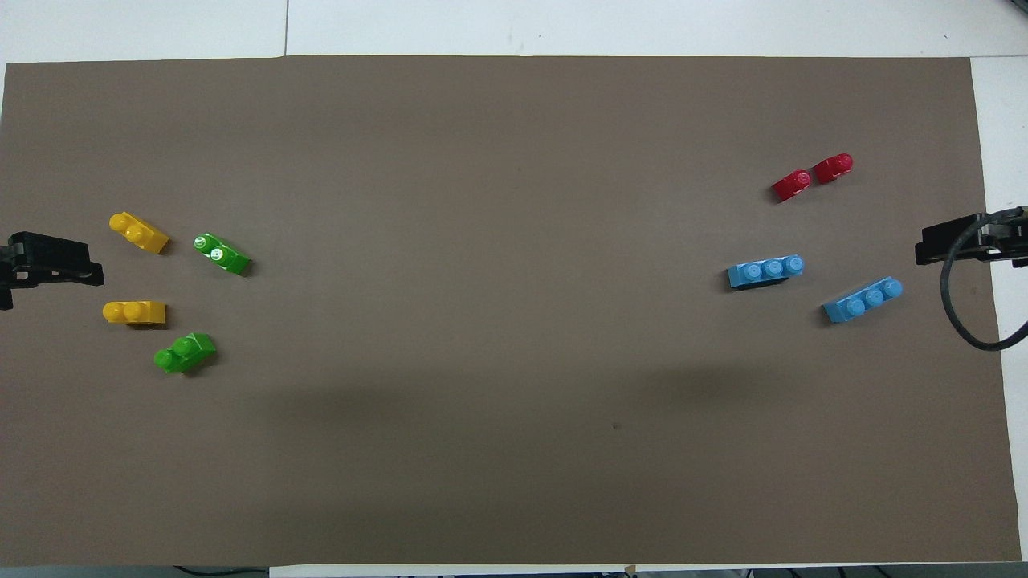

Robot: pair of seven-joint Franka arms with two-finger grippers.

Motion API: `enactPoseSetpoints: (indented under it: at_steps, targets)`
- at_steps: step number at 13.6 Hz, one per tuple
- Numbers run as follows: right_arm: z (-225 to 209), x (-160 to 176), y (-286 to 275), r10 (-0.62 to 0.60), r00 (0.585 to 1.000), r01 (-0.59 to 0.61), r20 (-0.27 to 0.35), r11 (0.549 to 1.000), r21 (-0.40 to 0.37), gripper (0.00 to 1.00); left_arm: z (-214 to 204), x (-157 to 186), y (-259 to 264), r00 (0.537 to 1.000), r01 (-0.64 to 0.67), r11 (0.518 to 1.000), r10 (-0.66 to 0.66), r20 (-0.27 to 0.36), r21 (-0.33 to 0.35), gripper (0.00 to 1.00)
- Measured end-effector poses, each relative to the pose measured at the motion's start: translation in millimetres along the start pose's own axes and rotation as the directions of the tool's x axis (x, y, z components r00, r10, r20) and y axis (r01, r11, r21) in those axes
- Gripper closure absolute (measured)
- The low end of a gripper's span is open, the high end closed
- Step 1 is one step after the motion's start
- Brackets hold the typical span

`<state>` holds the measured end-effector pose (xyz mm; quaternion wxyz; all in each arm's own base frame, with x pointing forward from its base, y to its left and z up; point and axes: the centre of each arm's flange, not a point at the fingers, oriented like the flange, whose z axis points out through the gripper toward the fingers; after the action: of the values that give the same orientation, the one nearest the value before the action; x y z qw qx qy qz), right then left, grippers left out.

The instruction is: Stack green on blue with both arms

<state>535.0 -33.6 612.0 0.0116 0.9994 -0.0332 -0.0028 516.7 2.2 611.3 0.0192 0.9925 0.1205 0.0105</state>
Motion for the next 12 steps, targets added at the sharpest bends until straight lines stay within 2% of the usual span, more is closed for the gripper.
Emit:
enactPoseSetpoints:
  at_steps: [2, 3, 4, 6, 8, 12]
  targets:
    - [1.5, -0.2, 4.0, 0.076, 0.997, -0.076, 0.003, 0.997, 0.000, 0.00, 20.6, 0.3, 2.7, 0.991, 0.130, 0.991, -0.130, -0.031, -0.012, 0.00]
    - [4.1, -0.6, 4.5, 0.184, 0.983, -0.184, 0.011, 0.983, 0.008, 0.00, 30.2, 1.0, 3.3, 0.984, 0.175, 0.985, -0.175, -0.033, -0.014, 0.00]
    - [8.1, -1.0, 2.2, 0.307, 0.951, -0.308, 0.031, 0.951, 0.036, 0.00, 39.8, 2.3, 3.3, 0.973, 0.227, 0.974, -0.227, -0.033, -0.016, 0.00]
    - [16.7, -1.4, 1.5, 0.493, 0.864, -0.502, 0.101, 0.859, 0.103, 0.00, 63.0, 6.8, 3.7, 0.942, 0.331, 0.943, -0.332, -0.045, -0.027, 0.00]
    - [30.3, 0.7, 8.8, 0.621, 0.760, -0.647, 0.191, 0.751, 0.133, 0.02, 91.2, 9.5, 3.2, 0.922, 0.384, 0.923, -0.385, -0.042, -0.028, 0.00]
    - [70.1, 18.1, 33.3, 0.765, 0.498, -0.862, 0.408, 0.490, 0.133, 0.00, 149.2, 30.0, 6.1, 0.863, 0.504, 0.864, -0.504, -0.026, -0.016, 0.00]
